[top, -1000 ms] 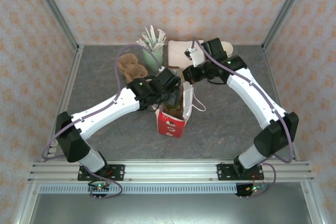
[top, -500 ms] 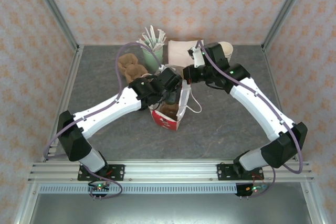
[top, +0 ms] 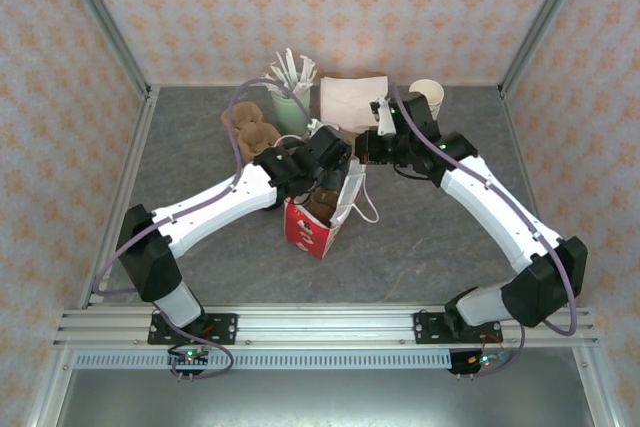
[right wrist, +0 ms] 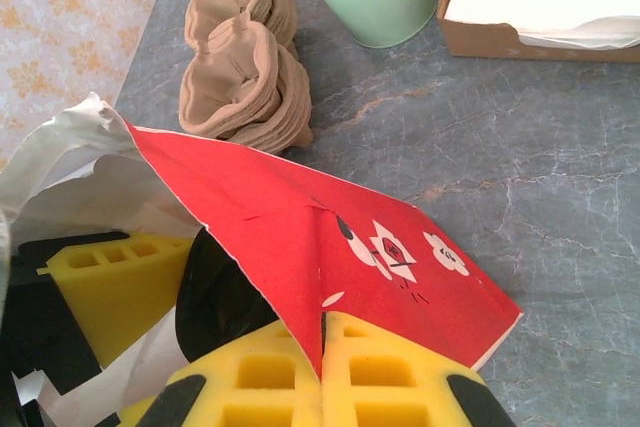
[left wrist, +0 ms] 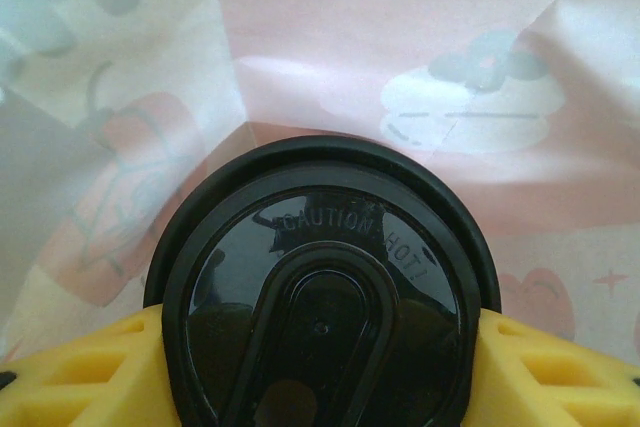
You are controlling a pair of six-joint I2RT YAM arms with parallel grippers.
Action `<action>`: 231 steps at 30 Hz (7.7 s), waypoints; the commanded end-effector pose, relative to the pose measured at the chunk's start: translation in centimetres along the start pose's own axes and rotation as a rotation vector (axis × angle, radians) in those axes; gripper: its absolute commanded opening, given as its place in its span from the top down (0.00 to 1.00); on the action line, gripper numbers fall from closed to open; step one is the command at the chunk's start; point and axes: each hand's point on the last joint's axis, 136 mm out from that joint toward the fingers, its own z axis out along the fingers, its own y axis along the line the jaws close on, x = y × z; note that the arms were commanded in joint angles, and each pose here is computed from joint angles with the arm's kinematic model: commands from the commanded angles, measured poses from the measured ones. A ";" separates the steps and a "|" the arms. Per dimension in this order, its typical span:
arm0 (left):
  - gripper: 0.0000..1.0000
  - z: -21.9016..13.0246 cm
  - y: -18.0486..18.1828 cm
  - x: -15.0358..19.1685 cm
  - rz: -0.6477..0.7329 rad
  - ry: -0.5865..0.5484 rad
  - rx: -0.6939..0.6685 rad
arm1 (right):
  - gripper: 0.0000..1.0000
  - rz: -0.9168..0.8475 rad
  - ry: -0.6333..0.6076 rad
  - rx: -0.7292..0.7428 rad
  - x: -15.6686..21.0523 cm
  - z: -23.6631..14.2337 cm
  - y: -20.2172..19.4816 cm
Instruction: Pack the takeout coffee
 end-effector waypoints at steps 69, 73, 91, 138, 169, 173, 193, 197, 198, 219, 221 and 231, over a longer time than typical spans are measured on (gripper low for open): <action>0.50 8.5 -1.3 6.3 0.153 0.260 0.011 | 0.98 -0.030 0.043 -0.090 2.1 1.2 -0.7; 0.50 9.3 -1.0 6.6 0.152 0.277 -0.001 | 0.98 -0.042 0.040 -0.089 2.2 1.1 -0.7; 0.49 10.5 0.2 8.4 0.177 0.371 -0.021 | 0.97 -0.070 0.042 -0.084 1.9 1.4 -0.8; 0.48 3.8 -0.1 -0.7 0.106 0.182 -0.003 | 0.98 -0.126 -0.030 0.011 -2.2 1.2 -1.8; 0.48 0.3 1.4 -1.7 0.034 0.125 -0.025 | 0.98 -0.223 -0.147 0.015 -4.3 -0.3 -1.5; 0.48 0.2 2.1 -1.8 0.025 0.106 -0.052 | 0.98 -0.226 -0.165 0.025 -4.1 -0.7 -1.7; 0.48 -0.7 2.7 -5.5 0.002 -0.003 -0.099 | 0.98 -0.271 -0.183 0.050 -3.5 -1.2 -2.3; 0.48 -0.4 3.0 -5.6 0.007 -0.005 -0.125 | 0.98 -0.279 -0.188 0.049 -3.1 -1.2 -2.4; 0.48 -0.4 3.2 -5.7 0.004 -0.010 -0.135 | 0.98 -0.282 -0.189 0.050 -3.1 -1.3 -2.5; 0.48 0.2 3.9 -6.7 -0.054 -0.035 -0.138 | 0.99 -0.377 -0.183 0.069 -3.4 -1.7 -2.5; 0.48 0.3 4.0 -6.9 -0.059 -0.040 -0.140 | 1.00 -0.387 -0.177 0.075 -3.2 -1.6 -2.6; 0.49 0.7 3.1 -7.2 -0.065 -0.015 -0.098 | 1.00 -0.419 -0.169 0.099 -2.8 -1.9 -3.0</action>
